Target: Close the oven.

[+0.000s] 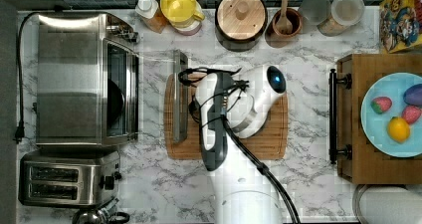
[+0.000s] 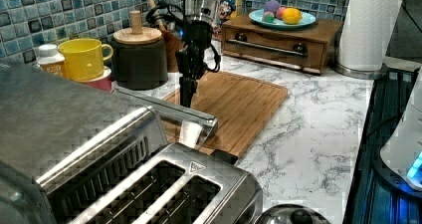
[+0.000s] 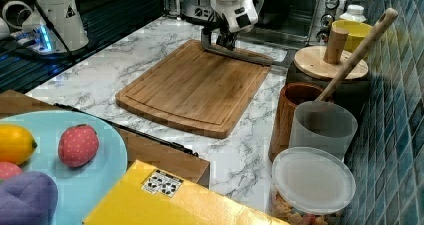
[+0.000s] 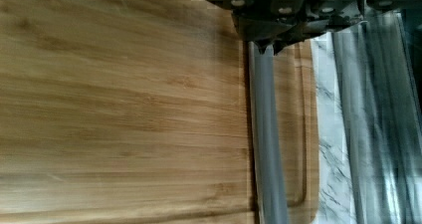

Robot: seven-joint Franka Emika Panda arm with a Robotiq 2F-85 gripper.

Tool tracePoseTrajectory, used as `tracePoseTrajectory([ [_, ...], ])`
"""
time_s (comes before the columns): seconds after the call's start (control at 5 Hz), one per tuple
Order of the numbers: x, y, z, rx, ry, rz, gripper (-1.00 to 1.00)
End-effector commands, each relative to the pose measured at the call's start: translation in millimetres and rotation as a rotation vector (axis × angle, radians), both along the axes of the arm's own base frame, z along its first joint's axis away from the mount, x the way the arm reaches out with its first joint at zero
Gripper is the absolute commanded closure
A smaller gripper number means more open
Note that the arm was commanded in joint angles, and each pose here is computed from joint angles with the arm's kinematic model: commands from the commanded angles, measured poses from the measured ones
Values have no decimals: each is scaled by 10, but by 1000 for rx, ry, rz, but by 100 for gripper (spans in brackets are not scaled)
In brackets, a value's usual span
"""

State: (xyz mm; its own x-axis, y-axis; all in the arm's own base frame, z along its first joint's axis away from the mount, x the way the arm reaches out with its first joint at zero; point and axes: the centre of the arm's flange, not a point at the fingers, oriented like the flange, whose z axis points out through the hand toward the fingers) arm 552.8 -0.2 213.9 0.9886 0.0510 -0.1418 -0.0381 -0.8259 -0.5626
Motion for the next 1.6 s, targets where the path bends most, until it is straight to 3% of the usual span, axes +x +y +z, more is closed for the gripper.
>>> tracePoseTrajectory([
  [0.2, 317, 501, 343, 22, -100, -168, 100],
  [0.6, 435, 394, 446, 78, -59, -175, 100],
  [0.8, 432, 372, 660, 141, -87, -190, 100],
  [1.0, 469, 569, 699, 149, -87, -146, 100],
  [1.2, 495, 846, 530, 117, -39, -93, 100],
  [1.6, 390, 1222, 617, 171, -24, -2, 100],
])
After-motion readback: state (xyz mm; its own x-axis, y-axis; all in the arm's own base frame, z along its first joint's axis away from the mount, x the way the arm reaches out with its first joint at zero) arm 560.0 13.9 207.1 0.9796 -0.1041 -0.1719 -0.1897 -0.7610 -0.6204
